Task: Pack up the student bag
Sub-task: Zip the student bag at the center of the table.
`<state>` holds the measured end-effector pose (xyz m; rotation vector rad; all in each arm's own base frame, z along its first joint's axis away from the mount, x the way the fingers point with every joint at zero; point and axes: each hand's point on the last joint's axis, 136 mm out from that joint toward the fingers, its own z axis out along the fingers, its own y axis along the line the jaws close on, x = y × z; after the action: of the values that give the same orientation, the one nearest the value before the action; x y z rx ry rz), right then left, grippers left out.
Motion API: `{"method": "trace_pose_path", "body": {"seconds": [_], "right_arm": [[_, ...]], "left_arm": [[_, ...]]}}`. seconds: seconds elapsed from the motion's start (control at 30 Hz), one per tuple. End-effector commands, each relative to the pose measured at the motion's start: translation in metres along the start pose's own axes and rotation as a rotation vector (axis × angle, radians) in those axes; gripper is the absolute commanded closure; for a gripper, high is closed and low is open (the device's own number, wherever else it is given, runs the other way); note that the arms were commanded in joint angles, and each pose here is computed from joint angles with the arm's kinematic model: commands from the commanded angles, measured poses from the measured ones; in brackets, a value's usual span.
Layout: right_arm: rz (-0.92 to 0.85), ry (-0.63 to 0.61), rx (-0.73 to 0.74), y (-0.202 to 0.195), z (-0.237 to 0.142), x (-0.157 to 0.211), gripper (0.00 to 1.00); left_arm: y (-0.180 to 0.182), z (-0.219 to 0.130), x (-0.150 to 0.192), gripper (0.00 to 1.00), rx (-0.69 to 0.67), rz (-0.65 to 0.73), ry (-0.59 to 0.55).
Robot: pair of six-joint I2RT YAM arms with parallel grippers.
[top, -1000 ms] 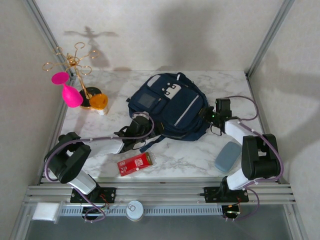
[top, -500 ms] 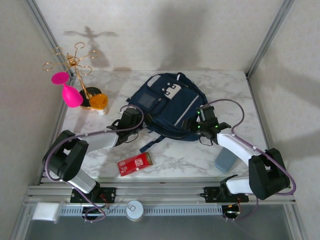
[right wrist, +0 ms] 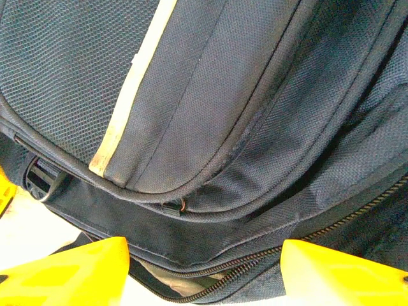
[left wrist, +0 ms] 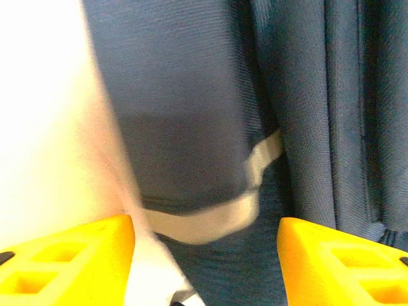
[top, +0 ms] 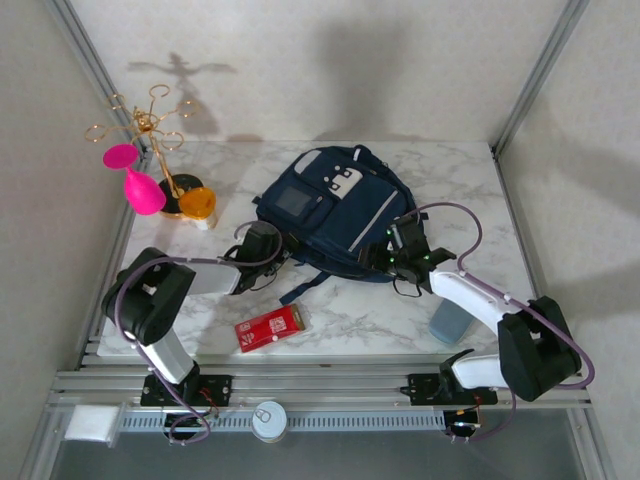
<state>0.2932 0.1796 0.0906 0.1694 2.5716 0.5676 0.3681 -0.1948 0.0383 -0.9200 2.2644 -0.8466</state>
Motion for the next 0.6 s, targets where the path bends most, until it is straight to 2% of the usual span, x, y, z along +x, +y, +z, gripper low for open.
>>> {"method": "trace_pose_path", "body": {"seconds": [0.0,0.1,0.23,0.43,0.57], "right_arm": [[0.004,-0.014,0.016,-0.004,-0.005,0.003,0.34],[0.000,-0.018,0.013,-0.003,-0.005,0.002,0.34],[-0.006,-0.020,0.011,-0.003,-0.004,0.001,0.34],[-0.012,-0.029,0.019,-0.005,-0.005,0.000,0.33],[-0.023,-0.027,0.019,-0.003,-0.007,0.000,0.33]], "left_arm": [[0.024,-0.012,-0.010,0.38,-0.049,-0.111,-0.058],[0.032,-0.014,-0.010,0.38,-0.058,-0.147,-0.072],[0.016,0.003,-0.003,0.41,-0.021,-0.153,-0.015],[0.003,0.020,-0.002,0.55,0.016,-0.174,-0.006],[-0.007,0.029,-0.001,0.70,0.025,-0.161,0.005]]}}
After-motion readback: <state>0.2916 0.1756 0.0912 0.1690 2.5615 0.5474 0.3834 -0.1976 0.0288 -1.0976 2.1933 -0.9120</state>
